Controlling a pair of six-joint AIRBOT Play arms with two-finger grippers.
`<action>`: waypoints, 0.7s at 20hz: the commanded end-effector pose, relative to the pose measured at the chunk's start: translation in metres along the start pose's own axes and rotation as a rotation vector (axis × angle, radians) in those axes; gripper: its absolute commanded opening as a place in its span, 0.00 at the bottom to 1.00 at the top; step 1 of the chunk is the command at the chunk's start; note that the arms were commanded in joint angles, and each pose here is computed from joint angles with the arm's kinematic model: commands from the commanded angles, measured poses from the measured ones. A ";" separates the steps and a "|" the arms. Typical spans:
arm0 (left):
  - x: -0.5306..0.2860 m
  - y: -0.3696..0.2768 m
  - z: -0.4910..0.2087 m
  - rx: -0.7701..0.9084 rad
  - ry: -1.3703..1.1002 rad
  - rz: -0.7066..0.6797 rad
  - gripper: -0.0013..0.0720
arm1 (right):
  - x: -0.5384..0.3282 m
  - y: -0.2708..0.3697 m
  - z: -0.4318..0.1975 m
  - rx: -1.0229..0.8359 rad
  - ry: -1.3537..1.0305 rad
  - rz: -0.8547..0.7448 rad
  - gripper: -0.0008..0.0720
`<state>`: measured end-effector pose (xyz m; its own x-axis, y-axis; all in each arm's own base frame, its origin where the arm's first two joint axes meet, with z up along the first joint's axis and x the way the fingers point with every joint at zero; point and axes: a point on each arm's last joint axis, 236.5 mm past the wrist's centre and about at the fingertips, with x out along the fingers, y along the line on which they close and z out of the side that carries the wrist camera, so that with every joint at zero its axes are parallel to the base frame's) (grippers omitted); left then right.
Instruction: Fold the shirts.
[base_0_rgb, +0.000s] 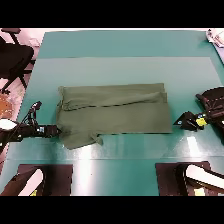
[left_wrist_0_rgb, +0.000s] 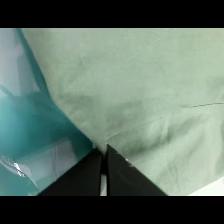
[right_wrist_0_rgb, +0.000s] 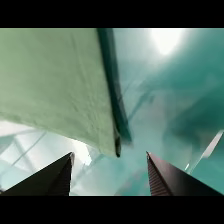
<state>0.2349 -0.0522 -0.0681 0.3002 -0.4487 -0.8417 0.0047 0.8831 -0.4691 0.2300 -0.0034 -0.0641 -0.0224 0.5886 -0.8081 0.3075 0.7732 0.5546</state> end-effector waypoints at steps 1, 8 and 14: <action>0.000 0.000 0.000 0.003 -0.001 0.000 0.06 | 0.017 -0.002 -0.010 0.053 0.113 0.058 0.73; 0.000 0.000 0.001 0.003 -0.002 0.000 0.06 | 0.029 0.013 0.002 0.059 0.107 0.176 0.70; 0.000 -0.002 0.001 0.000 -0.004 -0.006 0.06 | 0.030 0.014 0.009 0.051 0.078 0.183 0.42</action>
<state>0.2352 -0.0525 -0.0678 0.3016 -0.4502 -0.8404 0.0068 0.8825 -0.4703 0.2383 0.0199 -0.0840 -0.0502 0.7238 -0.6881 0.3662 0.6544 0.6616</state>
